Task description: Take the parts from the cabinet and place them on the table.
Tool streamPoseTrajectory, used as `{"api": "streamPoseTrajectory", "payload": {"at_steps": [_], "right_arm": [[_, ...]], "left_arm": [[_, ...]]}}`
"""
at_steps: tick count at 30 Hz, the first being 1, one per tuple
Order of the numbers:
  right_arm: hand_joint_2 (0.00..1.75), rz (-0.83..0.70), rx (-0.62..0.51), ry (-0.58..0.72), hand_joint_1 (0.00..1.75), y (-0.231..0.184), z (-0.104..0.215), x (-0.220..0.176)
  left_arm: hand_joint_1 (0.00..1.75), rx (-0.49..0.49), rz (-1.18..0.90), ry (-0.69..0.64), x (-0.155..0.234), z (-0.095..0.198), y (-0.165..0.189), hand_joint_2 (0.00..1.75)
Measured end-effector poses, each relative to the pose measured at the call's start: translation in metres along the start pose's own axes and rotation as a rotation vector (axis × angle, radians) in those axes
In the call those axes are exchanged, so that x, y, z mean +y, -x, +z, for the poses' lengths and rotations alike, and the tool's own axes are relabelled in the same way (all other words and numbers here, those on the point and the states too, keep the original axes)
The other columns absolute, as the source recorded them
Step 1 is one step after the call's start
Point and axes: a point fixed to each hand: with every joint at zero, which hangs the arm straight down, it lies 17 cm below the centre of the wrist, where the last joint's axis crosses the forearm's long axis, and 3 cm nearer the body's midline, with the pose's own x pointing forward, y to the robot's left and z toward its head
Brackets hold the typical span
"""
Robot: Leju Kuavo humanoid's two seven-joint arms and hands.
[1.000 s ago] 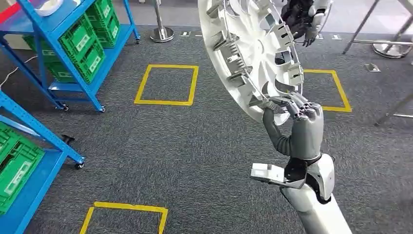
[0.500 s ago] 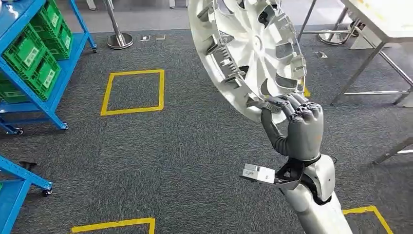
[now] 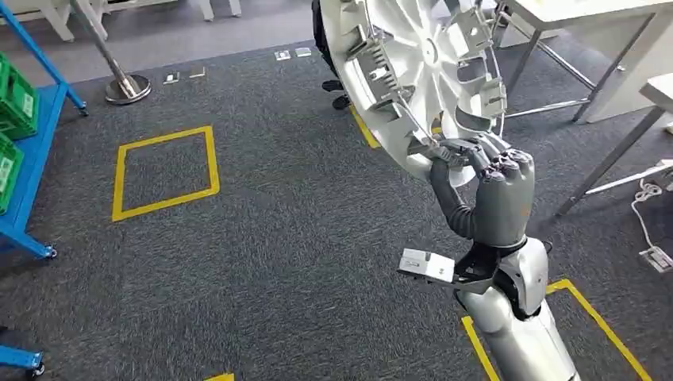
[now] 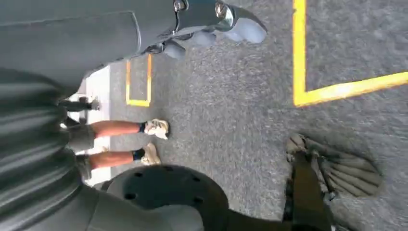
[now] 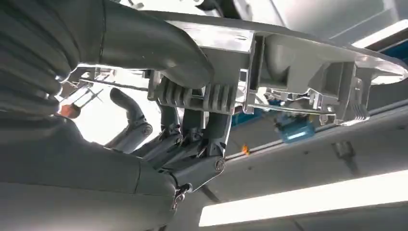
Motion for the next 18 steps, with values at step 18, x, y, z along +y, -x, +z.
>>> {"api": "streamPoseTrajectory", "payload": {"at_steps": [18], "right_arm": [[1.75,0.006,0.006,-0.002,1.75,0.001,0.001,0.0]], "left_arm": [[0.0,0.018,-0.003,-0.031,0.012,-0.003,0.013,1.75]]}}
